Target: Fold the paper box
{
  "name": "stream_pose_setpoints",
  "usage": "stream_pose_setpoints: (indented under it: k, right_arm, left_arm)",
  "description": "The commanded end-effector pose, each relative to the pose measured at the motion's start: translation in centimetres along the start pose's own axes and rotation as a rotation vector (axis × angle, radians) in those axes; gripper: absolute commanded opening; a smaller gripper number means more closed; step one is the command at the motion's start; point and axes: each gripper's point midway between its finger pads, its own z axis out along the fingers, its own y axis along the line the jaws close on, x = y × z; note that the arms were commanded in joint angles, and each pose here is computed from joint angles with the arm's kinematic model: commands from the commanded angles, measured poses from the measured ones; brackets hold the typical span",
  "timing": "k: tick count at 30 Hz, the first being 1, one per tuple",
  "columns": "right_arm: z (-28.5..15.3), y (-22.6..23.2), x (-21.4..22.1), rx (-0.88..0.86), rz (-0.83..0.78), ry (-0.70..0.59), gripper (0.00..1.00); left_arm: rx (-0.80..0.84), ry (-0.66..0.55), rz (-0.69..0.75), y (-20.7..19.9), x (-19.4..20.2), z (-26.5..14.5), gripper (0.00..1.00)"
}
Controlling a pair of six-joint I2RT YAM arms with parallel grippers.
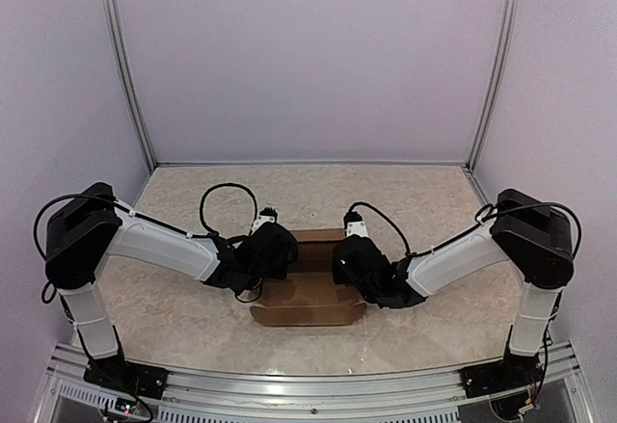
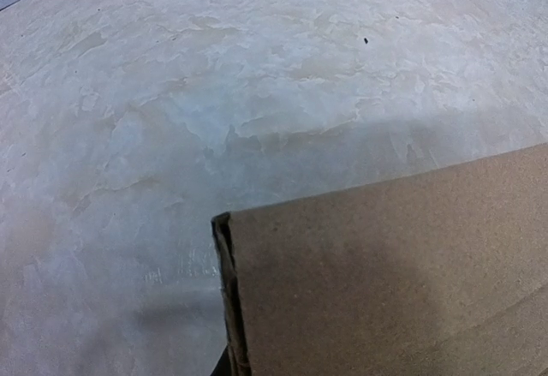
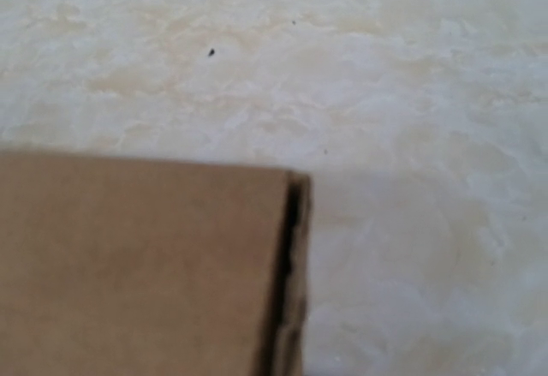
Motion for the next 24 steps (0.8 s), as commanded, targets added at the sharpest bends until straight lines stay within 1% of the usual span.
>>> stream_pose_setpoints:
  k: [1,6,9,14,18,24]
  right_arm:
    - [-1.3,4.4,-1.9,-0.137,0.073,-0.037,0.0]
    - [-1.1,4.0,-1.9,-0.099,0.052,-0.033,0.0]
    - [-0.7,3.6,-2.1,-0.069,0.028,-0.035,0.0]
    - [0.0,3.7,-2.6,-0.061,-0.002,-0.043,0.0]
    - [0.4,3.5,-3.0,-0.056,-0.025,-0.053,0.0]
    - [1.2,3.3,-3.3,-0.078,-0.057,-0.046,0.0]
  left_arm:
    - [0.136,-0.017,-0.039,-3.2,-1.6,-1.6,0.17]
    - [0.137,-0.011,-0.038,-3.2,-1.3,-1.5,0.25]
    - [0.128,-0.01,-0.037,-2.8,-1.1,-1.6,0.39]
    - [0.135,-0.016,-0.043,-1.9,-0.8,-2.1,0.55]
    - [0.132,-0.022,-0.049,-0.8,-0.7,-3.0,0.62]
    - [0.145,-0.012,-0.027,0.8,-0.5,-4.7,0.65]
